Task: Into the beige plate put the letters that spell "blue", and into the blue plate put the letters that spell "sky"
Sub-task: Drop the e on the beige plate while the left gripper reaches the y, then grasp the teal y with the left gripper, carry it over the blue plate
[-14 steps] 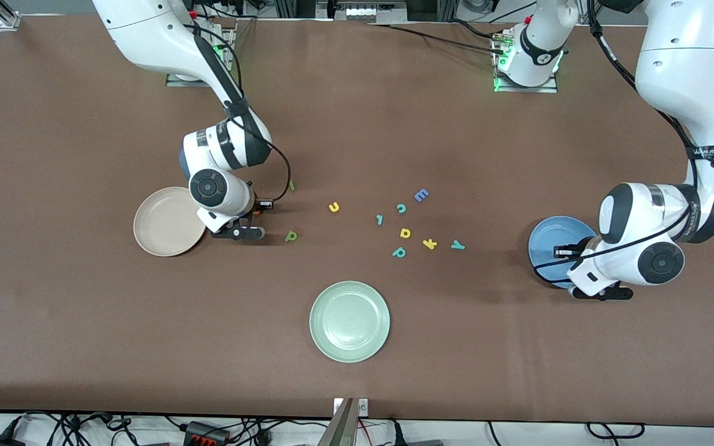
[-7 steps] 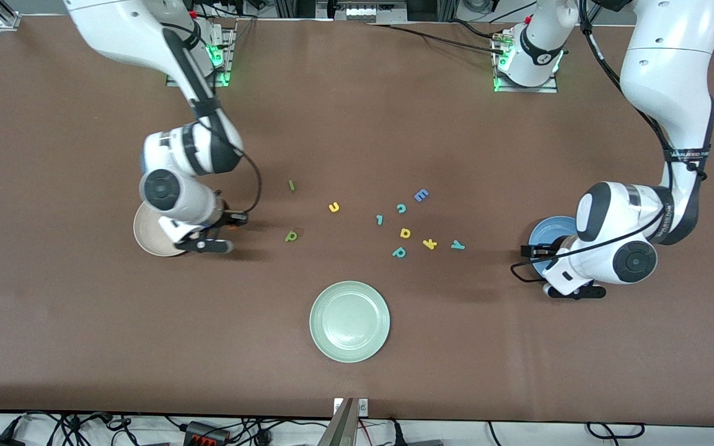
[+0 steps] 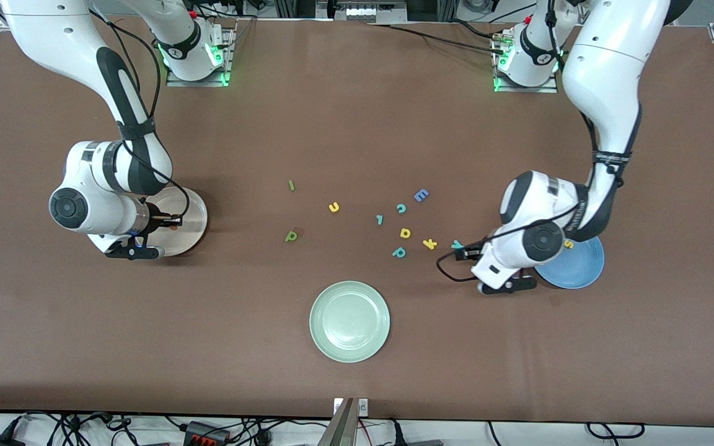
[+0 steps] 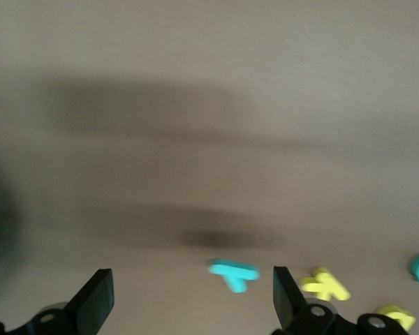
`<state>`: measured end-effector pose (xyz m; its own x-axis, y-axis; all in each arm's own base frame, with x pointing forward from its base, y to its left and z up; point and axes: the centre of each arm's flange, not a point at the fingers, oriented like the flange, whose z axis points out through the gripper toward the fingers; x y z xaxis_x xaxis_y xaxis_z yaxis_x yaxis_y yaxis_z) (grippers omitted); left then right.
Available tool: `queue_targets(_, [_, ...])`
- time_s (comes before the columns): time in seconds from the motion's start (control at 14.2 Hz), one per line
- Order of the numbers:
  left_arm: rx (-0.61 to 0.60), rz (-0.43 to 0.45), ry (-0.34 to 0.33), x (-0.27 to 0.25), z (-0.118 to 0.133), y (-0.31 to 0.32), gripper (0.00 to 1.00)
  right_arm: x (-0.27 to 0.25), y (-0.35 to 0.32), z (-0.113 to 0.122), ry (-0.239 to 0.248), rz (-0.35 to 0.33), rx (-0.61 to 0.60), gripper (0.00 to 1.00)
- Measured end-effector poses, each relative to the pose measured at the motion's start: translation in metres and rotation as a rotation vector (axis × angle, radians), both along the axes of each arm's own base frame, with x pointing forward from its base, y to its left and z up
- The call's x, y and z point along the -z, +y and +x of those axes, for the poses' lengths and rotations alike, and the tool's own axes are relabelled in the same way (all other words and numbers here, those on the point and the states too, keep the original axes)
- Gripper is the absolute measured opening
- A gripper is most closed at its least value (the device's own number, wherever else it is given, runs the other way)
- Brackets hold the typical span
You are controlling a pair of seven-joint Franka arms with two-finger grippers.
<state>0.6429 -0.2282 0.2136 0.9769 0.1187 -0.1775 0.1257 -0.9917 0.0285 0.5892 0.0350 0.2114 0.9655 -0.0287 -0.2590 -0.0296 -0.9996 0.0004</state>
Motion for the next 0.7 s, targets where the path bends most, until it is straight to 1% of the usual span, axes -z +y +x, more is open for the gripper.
queue_targets(0.14, [0.048, -0.001, 0.012, 0.010, -0.016, -0.028, 1.00, 0.006, -0.004, -0.002, 0.012, -0.004, 0.005, 0.43])
queue_targets(0.21, [0.081, 0.009, 0.014, 0.015, -0.024, -0.037, 1.00, 0.004, -0.003, -0.002, 0.018, -0.002, 0.002, 0.52])
queue_targets(0.28, [0.128, 0.030, 0.012, 0.021, -0.030, -0.040, 0.97, -0.002, 0.004, -0.002, 0.027, 0.005, -0.011, 0.63])
queue_targets(0.35, [0.174, 0.042, 0.012, 0.026, -0.034, -0.039, 0.96, -0.012, 0.019, -0.002, 0.026, 0.016, -0.035, 0.72])
queue_targets(0.42, [0.215, 0.045, 0.013, 0.030, -0.035, -0.037, 0.90, -0.023, 0.042, -0.004, 0.020, 0.028, -0.072, 0.81])
queue_targets(0.49, [0.240, 0.041, 0.011, 0.031, -0.035, -0.034, 0.90, -0.032, 0.071, -0.008, 0.011, 0.040, -0.117, 0.93])
queue_targets(0.56, [0.253, 0.036, 0.003, 0.031, -0.034, -0.032, 0.83, -0.038, 0.102, -0.013, 0.002, 0.050, -0.164, 1.00])
queue_targets(0.63, [0.263, 0.031, -0.009, 0.032, -0.033, -0.031, 0.76, -0.042, 0.133, -0.020, -0.004, 0.064, -0.197, 1.00])
queue_targets(0.7, [0.267, 0.028, -0.017, 0.033, -0.033, -0.031, 0.76, -0.043, 0.158, -0.027, -0.008, 0.086, -0.217, 1.00])
